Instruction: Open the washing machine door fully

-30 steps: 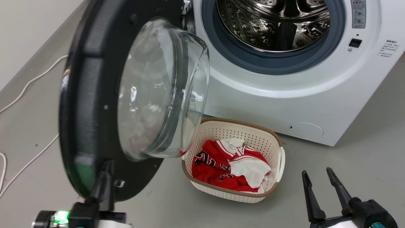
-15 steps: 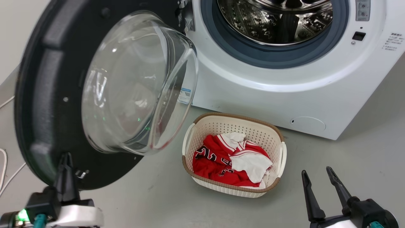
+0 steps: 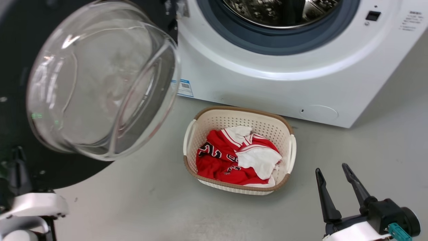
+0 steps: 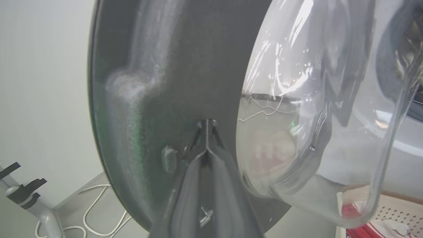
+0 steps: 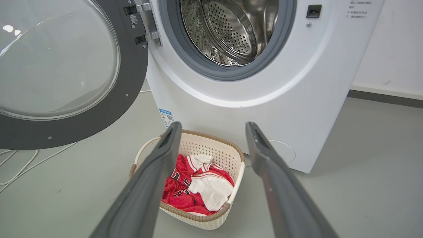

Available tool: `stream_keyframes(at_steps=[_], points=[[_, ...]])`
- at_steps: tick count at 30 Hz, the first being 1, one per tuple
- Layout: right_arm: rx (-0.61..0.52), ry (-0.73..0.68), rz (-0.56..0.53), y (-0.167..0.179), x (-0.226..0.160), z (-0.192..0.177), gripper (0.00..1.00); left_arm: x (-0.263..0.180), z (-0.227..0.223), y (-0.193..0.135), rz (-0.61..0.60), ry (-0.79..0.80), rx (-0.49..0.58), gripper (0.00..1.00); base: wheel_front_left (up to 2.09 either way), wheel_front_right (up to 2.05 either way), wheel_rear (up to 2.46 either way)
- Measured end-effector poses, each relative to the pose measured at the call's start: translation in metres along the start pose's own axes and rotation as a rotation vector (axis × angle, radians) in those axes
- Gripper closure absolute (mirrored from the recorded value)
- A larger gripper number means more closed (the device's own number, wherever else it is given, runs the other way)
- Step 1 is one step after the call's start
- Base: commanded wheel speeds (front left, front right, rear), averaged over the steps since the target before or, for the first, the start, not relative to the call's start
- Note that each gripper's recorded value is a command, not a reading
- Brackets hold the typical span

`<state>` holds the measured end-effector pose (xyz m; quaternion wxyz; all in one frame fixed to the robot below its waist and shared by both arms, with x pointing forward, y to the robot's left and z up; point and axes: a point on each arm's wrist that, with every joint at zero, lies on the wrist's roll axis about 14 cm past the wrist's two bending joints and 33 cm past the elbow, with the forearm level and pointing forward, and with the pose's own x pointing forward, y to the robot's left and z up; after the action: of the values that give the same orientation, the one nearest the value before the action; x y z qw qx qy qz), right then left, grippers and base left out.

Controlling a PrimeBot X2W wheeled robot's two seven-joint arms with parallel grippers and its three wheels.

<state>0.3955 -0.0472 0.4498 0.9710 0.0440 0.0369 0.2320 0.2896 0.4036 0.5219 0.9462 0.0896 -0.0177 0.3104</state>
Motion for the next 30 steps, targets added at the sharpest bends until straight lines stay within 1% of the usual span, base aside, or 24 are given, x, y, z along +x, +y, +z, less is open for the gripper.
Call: stream_keyframes(at_steps=[6, 14, 23, 30], points=[[-0.003, 0.003, -0.040, -0.014, -0.003, -0.002, 0.00, 0.021, -0.005, 0.015, 0.052, 0.014, 0.020, 1.00, 0.00, 0.00, 0.00], [-0.006, 0.020, -0.084, -0.029, -0.009, -0.008, 0.00, 0.047, -0.015, 0.031, 0.094, 0.047, 0.042, 1.00, 0.00, 0.00, 0.00], [-0.007, 0.028, -0.105, -0.038, -0.007, -0.012, 0.00, 0.073, -0.013, 0.051, 0.158, 0.049, 0.052, 1.00, 0.00, 0.00, 0.00], [-0.010, 0.026, -0.111, -0.042, -0.005, -0.012, 0.00, 0.083, -0.014, 0.062, 0.173, 0.060, 0.062, 1.00, 0.00, 0.00, 0.00]])
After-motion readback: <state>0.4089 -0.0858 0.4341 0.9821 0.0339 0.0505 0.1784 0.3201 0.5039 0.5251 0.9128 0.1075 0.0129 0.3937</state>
